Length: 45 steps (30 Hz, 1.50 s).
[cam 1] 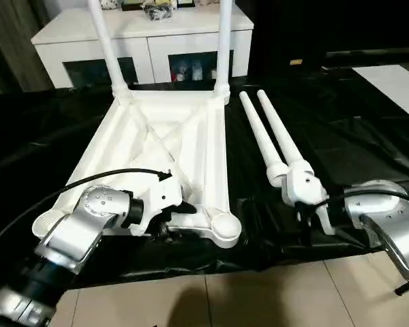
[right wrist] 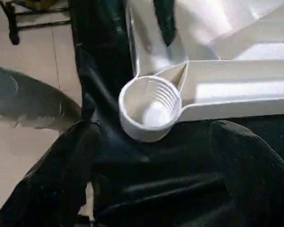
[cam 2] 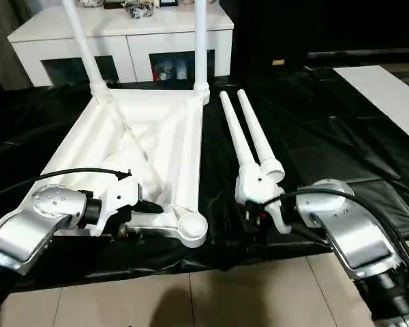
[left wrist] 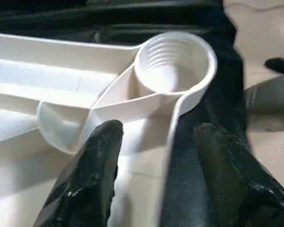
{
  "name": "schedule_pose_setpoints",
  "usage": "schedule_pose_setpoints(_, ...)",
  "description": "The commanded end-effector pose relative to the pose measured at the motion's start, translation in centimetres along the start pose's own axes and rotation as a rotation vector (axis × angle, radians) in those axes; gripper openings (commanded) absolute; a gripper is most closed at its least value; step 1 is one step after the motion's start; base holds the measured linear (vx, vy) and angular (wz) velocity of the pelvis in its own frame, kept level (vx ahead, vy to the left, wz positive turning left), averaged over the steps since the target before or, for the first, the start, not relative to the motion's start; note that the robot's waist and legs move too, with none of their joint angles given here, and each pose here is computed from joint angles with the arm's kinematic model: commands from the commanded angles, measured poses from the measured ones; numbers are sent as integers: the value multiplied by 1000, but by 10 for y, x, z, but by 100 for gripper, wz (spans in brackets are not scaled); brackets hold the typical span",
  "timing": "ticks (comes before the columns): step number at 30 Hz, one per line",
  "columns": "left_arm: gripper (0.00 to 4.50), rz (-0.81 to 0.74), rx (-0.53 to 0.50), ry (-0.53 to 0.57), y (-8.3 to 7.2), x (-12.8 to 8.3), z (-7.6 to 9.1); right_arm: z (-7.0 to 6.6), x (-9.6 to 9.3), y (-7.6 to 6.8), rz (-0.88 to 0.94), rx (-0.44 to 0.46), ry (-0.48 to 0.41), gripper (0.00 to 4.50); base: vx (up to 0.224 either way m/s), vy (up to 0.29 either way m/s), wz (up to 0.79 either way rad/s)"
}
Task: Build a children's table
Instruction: Rotate table base
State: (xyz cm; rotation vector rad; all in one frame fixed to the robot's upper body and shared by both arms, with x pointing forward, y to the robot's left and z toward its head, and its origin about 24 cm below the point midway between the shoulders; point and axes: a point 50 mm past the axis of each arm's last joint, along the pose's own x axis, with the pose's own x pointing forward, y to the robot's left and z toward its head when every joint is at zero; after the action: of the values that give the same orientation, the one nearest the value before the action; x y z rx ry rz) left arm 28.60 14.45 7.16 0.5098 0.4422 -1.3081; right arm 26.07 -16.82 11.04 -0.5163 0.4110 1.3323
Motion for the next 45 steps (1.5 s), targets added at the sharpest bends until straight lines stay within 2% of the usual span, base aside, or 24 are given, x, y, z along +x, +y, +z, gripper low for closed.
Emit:
schedule_pose_setpoints(1, 248, -15, 26, 24, 2, 2, 0, 2, 0, 4, 19, -18, 13, 399, 0, 0, 0)
schedule_pose_setpoints(4, 236, -52, 35, 38, 1, 6, -4, 1, -1, 4, 7, -22, 30, 399, 0, 0, 0)
schedule_pose_setpoints(5, 212, -61, 39, 41, 1, 7, -4, 1, -1, 5, 4, -23, 33, 399, 0, 0, 0)
schedule_pose_setpoints(8, 199, -86, 38, 51, 1, 9, -7, 2, -2, 4, 1, -26, 38, 399, 0, 0, 0)
schedule_pose_setpoints(14, 158, -81, 44, 71, 3, 11, -10, 2, -3, 4, -4, -31, 46, 399, 0, 0, 0)
schedule_pose_setpoints(15, 155, -68, 44, 90, 4, 12, -14, 3, -2, 3, -4, -33, 46, 399, 0, 0, 0)
schedule_pose_setpoints(16, 125, -57, 45, 106, 5, 13, -16, 3, -2, 3, -4, -34, 46, 399, 0, 0, 0)
schedule_pose_setpoints(20, 106, -10, 48, 194, 9, 12, -29, 4, 1, 3, -2, -38, 47, 399, 0, 0, 0)
schedule_pose_setpoints(21, 106, 8, 39, 228, 9, 9, -35, 4, 1, 3, -3, -38, 46, 399, 0, 0, 0)
schedule_pose_setpoints(23, 79, 50, -3, 238, 11, 1, -39, 4, 2, 2, -6, -37, 43, 399, 0, 0, 0)
schedule_pose_setpoints(25, 74, 62, -21, 230, 11, -1, -40, 4, 2, 2, -8, -36, 42, 399, 0, 0, 0)
schedule_pose_setpoints(26, 54, 75, -37, 219, 11, -3, -40, 4, 2, 2, -11, -36, 41, 399, 0, 0, 0)
schedule_pose_setpoints(30, 42, 180, -136, 191, 8, -9, -43, 3, 3, 0, -27, -31, 36, 399, 0, 0, 0)
schedule_pose_setpoints(39, 16, 342, -331, 190, -9, -2, -47, 3, 7, -6, -78, -30, 21, 399, 0, 0, 0)
schedule_pose_setpoints(42, 1, 415, -347, 186, -6, 5, -43, 3, 9, -11, -118, -33, 21, 399, 0, 0, 0)
schedule_pose_setpoints(45, 1, 438, -281, 143, 1, 10, -36, 3, 12, -20, -190, -24, 20, 399, 0, 0, 0)
